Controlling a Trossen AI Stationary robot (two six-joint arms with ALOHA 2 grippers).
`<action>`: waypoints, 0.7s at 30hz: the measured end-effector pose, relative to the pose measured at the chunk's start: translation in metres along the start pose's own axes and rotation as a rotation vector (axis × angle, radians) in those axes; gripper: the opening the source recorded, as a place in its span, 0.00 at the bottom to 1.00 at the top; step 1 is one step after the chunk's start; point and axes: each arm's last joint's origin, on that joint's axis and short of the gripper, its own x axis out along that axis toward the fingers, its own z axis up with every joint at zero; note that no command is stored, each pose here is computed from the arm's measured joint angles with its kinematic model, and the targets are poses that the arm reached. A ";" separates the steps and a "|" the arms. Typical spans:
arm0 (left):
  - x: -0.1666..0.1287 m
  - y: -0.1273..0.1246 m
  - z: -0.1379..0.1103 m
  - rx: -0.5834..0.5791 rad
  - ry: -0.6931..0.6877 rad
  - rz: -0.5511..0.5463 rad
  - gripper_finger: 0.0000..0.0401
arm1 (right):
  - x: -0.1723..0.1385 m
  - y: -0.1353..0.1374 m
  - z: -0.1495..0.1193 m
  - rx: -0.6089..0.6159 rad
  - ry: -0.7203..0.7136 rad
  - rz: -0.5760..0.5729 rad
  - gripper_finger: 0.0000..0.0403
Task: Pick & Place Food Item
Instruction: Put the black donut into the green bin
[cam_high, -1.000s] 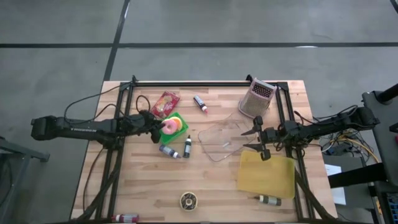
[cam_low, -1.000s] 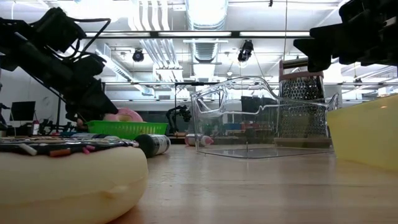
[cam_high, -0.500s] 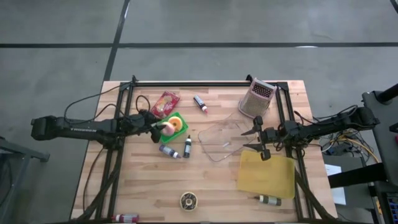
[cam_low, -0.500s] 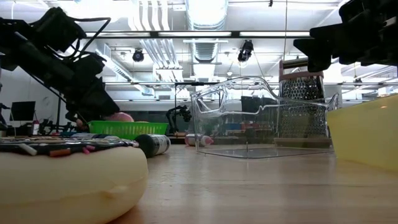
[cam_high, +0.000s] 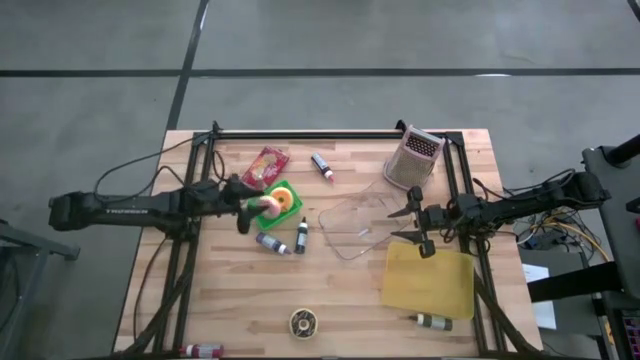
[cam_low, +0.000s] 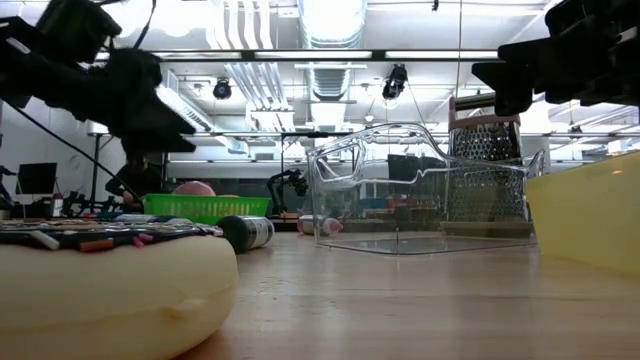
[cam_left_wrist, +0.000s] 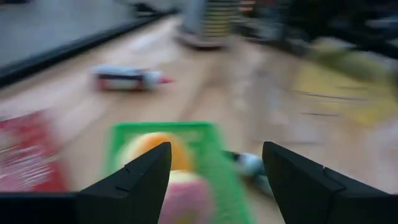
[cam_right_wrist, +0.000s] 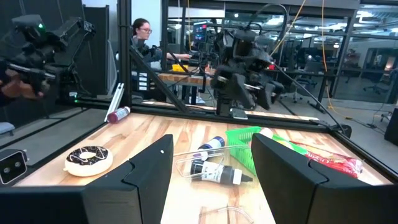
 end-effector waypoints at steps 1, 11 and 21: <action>-0.001 -0.002 0.000 0.001 0.005 -0.057 0.63 | 0.000 0.000 0.000 0.000 0.000 0.000 0.53; -0.002 -0.028 -0.009 0.094 0.090 -0.341 0.63 | 0.003 0.000 -0.003 0.035 0.032 0.002 0.53; 0.000 -0.067 -0.021 0.157 0.108 -0.537 0.63 | 0.049 0.006 0.004 -0.007 0.174 0.049 0.53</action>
